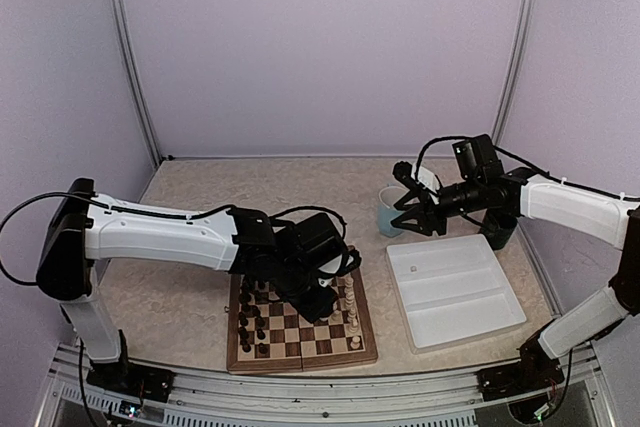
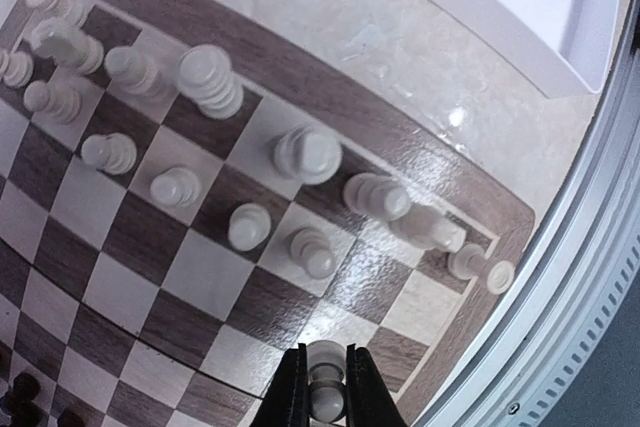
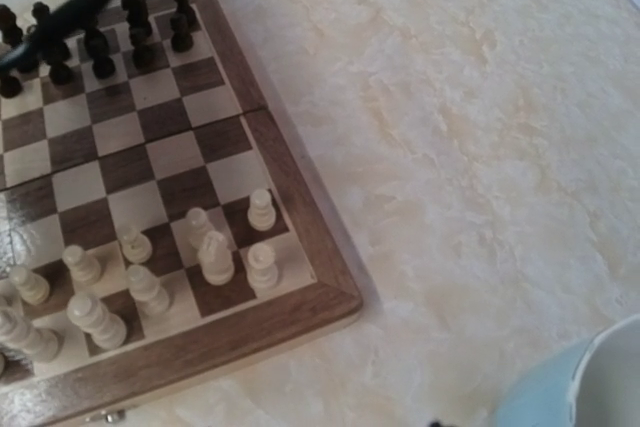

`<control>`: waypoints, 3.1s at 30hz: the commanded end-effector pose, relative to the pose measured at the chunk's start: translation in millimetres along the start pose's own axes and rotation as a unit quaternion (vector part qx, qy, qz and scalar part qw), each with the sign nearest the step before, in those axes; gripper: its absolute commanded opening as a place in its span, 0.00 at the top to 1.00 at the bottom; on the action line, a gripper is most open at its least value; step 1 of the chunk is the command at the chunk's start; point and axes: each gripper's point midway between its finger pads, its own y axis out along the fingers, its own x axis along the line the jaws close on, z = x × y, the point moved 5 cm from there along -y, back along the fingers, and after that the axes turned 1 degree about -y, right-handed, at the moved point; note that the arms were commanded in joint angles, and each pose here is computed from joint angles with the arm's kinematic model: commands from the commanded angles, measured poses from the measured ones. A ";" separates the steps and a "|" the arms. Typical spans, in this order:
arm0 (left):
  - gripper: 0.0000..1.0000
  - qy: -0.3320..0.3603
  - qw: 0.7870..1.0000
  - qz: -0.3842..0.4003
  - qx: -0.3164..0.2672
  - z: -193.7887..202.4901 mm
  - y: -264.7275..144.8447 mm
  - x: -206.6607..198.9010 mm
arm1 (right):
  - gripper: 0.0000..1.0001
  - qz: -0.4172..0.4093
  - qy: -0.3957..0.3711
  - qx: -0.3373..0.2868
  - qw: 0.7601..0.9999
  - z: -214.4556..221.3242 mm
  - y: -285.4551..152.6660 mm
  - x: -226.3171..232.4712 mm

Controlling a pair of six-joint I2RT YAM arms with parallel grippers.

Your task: Set up the chess pieces on the board

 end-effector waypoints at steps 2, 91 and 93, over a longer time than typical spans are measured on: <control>0.93 0.020 1.000 0.021 0.003 -9.1 14.8 -20.2 | 0.54 0.010 -0.008 -0.001 1.000 0.4 -2.5 -1.5; 0.41 -0.124 0.934 -0.059 -0.330 -167.3 -150.1 187.5 | 0.67 -0.120 0.032 0.305 0.944 105.9 10.2 -55.5; 0.41 -0.130 0.935 -0.060 -0.323 -172.5 -150.5 193.9 | 0.66 -0.131 0.012 0.307 0.943 103.1 18.0 -51.5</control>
